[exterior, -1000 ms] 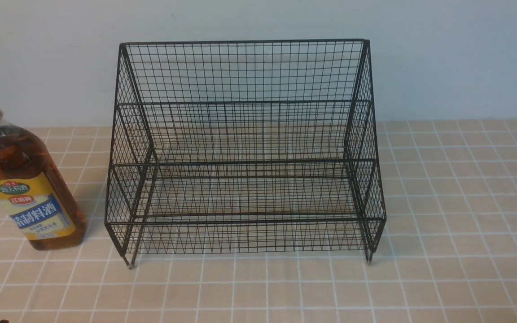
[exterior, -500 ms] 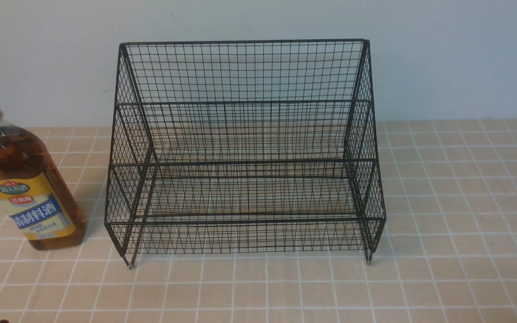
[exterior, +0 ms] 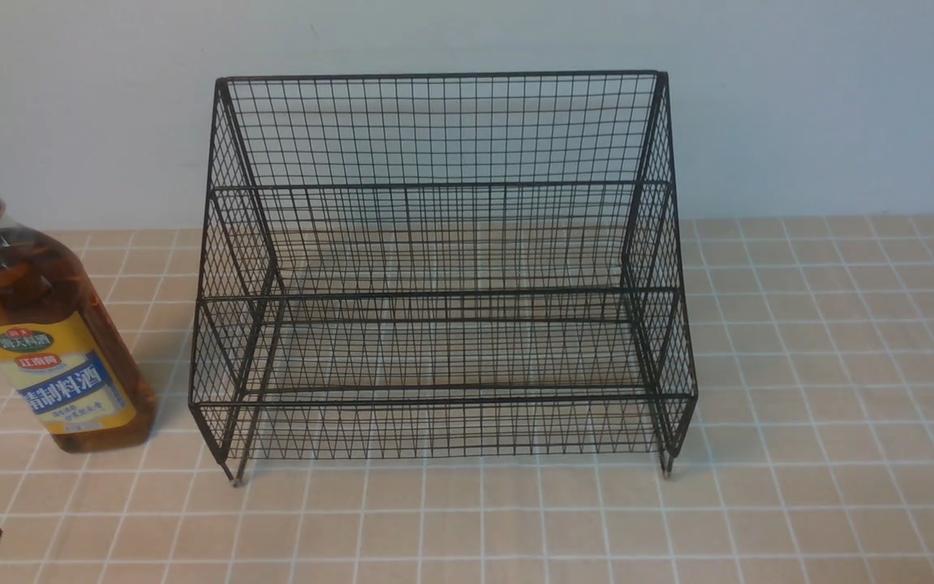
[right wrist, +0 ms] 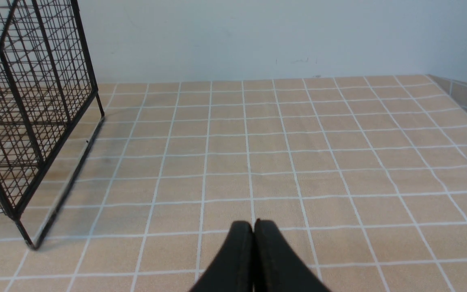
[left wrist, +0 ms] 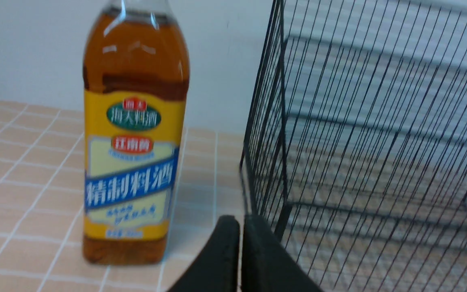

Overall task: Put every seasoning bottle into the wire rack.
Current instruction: Use the left arm to grab the condiment bottle closest to it

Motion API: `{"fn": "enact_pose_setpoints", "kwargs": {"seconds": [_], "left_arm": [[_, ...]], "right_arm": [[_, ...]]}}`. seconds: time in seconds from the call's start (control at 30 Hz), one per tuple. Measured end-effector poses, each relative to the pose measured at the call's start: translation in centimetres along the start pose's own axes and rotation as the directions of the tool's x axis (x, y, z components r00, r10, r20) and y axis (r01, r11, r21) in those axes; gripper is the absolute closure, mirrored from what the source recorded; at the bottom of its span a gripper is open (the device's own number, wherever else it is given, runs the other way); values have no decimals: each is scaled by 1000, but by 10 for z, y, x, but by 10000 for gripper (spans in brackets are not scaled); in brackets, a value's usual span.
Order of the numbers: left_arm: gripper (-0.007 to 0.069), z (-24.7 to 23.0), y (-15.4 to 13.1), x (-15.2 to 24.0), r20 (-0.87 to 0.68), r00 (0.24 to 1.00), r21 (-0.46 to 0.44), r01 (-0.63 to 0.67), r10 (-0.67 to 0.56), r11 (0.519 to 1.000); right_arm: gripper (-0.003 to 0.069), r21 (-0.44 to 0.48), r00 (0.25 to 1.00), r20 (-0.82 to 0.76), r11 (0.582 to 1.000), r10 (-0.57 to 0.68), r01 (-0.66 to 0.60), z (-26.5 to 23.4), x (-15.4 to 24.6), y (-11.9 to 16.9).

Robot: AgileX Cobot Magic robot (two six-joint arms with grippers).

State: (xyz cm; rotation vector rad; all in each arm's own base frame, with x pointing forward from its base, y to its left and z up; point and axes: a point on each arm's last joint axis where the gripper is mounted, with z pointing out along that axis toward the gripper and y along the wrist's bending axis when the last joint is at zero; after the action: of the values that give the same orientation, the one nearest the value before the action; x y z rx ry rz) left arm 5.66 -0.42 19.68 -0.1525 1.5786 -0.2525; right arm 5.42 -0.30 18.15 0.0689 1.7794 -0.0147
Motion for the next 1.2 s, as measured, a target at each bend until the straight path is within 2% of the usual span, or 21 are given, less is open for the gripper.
{"fn": "enact_pose_setpoints", "kwargs": {"seconds": [0.13, 0.23, 0.33, 0.4, 0.43, 0.53, 0.57, 0.8, 0.97, 1.1, 1.13, 1.17, 1.2], "left_arm": [[632, -2, -1, -17, 181, 982, 19, 55, -57, 998], [632, -9, -1, -40, 439, 898, 18, 16, -22, 1000], [632, -12, -3, -54, 498, 866, -6, -32, 31, 999], [632, -5, -12, -86, 479, 871, -44, -106, 114, 993], [632, -5, -12, -86, 479, 871, -44, -106, 114, 993], [632, 15, -20, -111, 372, 913, -59, -160, 170, 985], [632, 33, -24, -122, 279, 940, -59, -188, 197, 980], [618, 96, -28, -133, 46, 977, -53, -207, 209, 977], [543, 115, -24, -129, 10, 967, -74, -254, 255, 965], [397, 127, -10, -130, 40, 969, -161, -234, 243, 959], [382, 128, -9, -129, 38, 969, -168, -234, 244, 958], [330, 130, -3, -130, 45, 968, -202, -233, 246, 951], [315, 131, -2, -130, 45, 968, -207, -233, 247, 950]], "right_arm": [[674, 0, 1000, 0, 1000, 0, 0, 0, 0, 0], [674, 0, 1000, 0, 1000, 0, 0, 0, 0, 0], [674, 0, 1000, 0, 1000, 0, 0, 0, 0, 0], [674, 0, 1000, 0, 1000, 0, 0, 0, 0, 0], [674, 0, 1000, 0, 1000, 0, 0, 0, 0, 0], [674, 0, 1000, 0, 1000, 0, 0, 0, 0, 0], [674, 0, 1000, 0, 1000, 0, 0, 0, 0, 0], [674, 0, 1000, 0, 1000, 0, 0, 0, 0, 0], [674, 0, 1000, 0, 1000, 0, 0, 0, 0, 0], [674, 0, 1000, 0, 1000, 0, 0, 0, 0, 0], [674, 0, 1000, 0, 1000, 0, 0, 0, 0, 0], [674, 0, 1000, 0, 1000, 0, 0, 0, 0, 0], [674, 0, 1000, 0, 1000, 0, 0, 0, 0, 0]]}}
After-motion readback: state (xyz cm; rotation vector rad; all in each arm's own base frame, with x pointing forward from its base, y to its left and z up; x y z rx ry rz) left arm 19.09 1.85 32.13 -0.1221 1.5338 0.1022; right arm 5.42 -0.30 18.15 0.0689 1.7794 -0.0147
